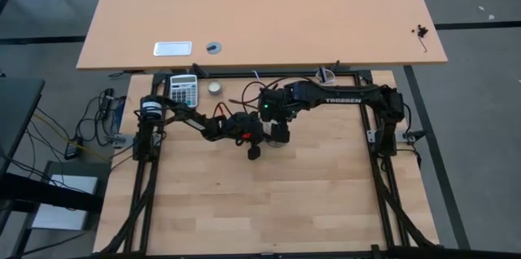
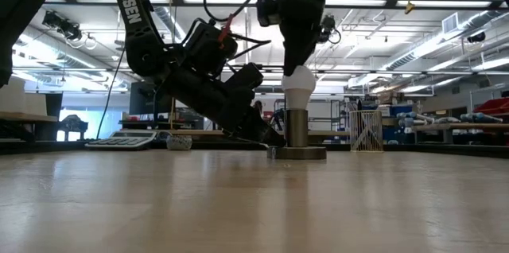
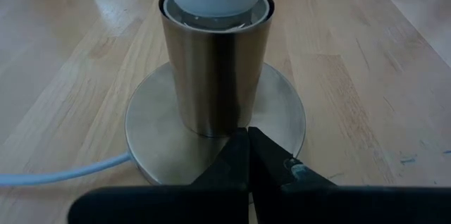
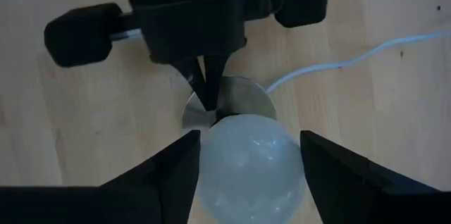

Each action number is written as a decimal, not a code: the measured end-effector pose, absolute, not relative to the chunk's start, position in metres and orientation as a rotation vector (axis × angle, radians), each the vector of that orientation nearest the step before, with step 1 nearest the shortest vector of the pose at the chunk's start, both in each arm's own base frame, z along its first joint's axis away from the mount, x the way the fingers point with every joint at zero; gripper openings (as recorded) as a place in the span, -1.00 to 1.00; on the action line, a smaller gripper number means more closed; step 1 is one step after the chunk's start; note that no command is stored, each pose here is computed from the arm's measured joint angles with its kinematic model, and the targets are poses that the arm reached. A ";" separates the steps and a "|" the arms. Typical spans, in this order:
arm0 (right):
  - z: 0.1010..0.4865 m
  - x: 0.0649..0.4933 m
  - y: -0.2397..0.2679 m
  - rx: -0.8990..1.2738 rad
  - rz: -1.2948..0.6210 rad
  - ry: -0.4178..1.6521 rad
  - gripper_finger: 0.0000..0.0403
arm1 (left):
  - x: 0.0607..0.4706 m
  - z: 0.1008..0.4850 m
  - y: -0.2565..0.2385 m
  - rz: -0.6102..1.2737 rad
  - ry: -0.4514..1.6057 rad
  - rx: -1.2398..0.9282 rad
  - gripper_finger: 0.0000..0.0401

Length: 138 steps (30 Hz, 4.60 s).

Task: Screw lightbulb
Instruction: Insert the lightbulb into the lamp

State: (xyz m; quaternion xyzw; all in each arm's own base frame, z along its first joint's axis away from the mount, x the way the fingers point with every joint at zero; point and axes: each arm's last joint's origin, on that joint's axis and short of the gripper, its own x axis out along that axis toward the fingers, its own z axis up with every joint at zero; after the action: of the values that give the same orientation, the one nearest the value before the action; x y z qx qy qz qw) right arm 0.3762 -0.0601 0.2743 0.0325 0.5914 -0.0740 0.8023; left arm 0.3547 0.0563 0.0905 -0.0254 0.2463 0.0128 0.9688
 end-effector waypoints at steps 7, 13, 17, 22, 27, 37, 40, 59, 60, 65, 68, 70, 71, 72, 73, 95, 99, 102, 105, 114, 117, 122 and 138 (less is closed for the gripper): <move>0.288 0.371 -0.058 -0.148 -0.004 1.229 0.33 | 0.355 0.091 0.056 0.026 0.498 -0.052 -0.99; 0.286 0.369 -0.055 -0.339 0.146 1.256 0.36 | 0.355 0.091 0.056 0.026 0.498 -0.052 -0.99; 0.283 0.369 -0.056 -0.350 0.160 1.275 0.35 | 0.355 0.091 0.056 0.025 0.498 -0.052 -0.99; 0.275 0.367 -0.057 -0.340 0.181 1.275 0.30 | 0.355 0.091 0.056 0.025 0.498 -0.051 -0.99; 0.271 0.367 -0.057 -0.280 0.134 1.274 0.19 | 0.355 0.091 0.056 0.025 0.498 -0.051 -0.99; 0.270 0.368 -0.062 0.322 -0.344 1.222 0.12 | 0.355 0.091 0.056 0.026 0.497 -0.052 -0.99; 0.272 0.367 -0.065 0.365 -0.345 1.213 0.18 | 0.355 0.091 0.056 0.026 0.497 -0.054 -0.99; 0.286 0.370 -0.060 -0.351 0.200 1.265 0.35 | 0.355 0.091 0.056 0.026 0.498 -0.054 -0.99; 0.285 0.371 -0.061 -0.353 0.199 1.261 0.34 | 0.355 0.091 0.056 0.026 0.498 -0.054 -0.99; 0.279 0.374 -0.062 -0.297 0.169 1.290 0.27 | 0.355 0.091 0.056 0.026 0.498 -0.054 -0.99; 0.274 0.374 -0.062 -0.187 0.079 1.282 0.19 | 0.355 0.091 0.056 0.026 0.499 -0.054 -0.99; 0.273 0.375 -0.062 -0.049 -0.048 1.274 0.14 | 0.355 0.090 0.056 0.026 0.499 -0.054 -0.99; 0.273 0.375 -0.063 0.042 -0.128 1.272 0.13 | 0.355 0.090 0.056 0.025 0.499 -0.054 -0.99; 0.273 0.374 -0.064 0.132 -0.200 1.268 0.11 | 0.355 0.091 0.056 0.026 0.498 -0.054 -0.99; 0.273 0.374 -0.064 0.204 -0.254 1.263 0.11 | 0.355 0.091 0.056 0.026 0.498 -0.054 -0.99; 0.299 0.371 -0.062 -0.300 0.164 1.284 0.36 | 0.355 0.091 0.056 0.025 0.498 -0.054 -0.99; 0.288 0.369 -0.062 -0.342 0.210 1.313 0.33 | 0.355 0.091 0.056 0.025 0.498 -0.053 -0.99; 0.281 0.370 -0.062 -0.352 0.218 1.316 0.31 | 0.355 0.090 0.056 0.025 0.498 -0.053 -0.99; 0.279 0.370 -0.062 -0.347 0.207 1.308 0.28 | 0.355 0.090 0.056 0.025 0.499 -0.053 -0.99; 0.278 0.369 -0.062 -0.073 -0.034 1.321 0.03 | 0.355 0.090 0.056 0.025 0.499 -0.052 -0.99; 0.278 0.369 -0.062 0.102 -0.210 1.314 0.01 | 0.355 0.090 0.056 0.025 0.499 -0.052 -0.99; 0.277 0.368 -0.062 0.394 -0.410 1.288 0.05 | 0.355 0.090 0.056 0.025 0.499 -0.051 -0.99; 0.302 0.373 -0.057 -0.316 0.144 1.257 0.30 | 0.355 0.091 0.056 0.025 0.498 -0.051 -0.99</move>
State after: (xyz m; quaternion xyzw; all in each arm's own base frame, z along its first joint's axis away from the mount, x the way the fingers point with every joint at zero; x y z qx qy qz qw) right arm 0.3732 -0.0569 0.3024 -0.1472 0.5847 0.0671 0.7949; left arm 0.3547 0.0562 0.0905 -0.0253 0.2466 0.0123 0.9687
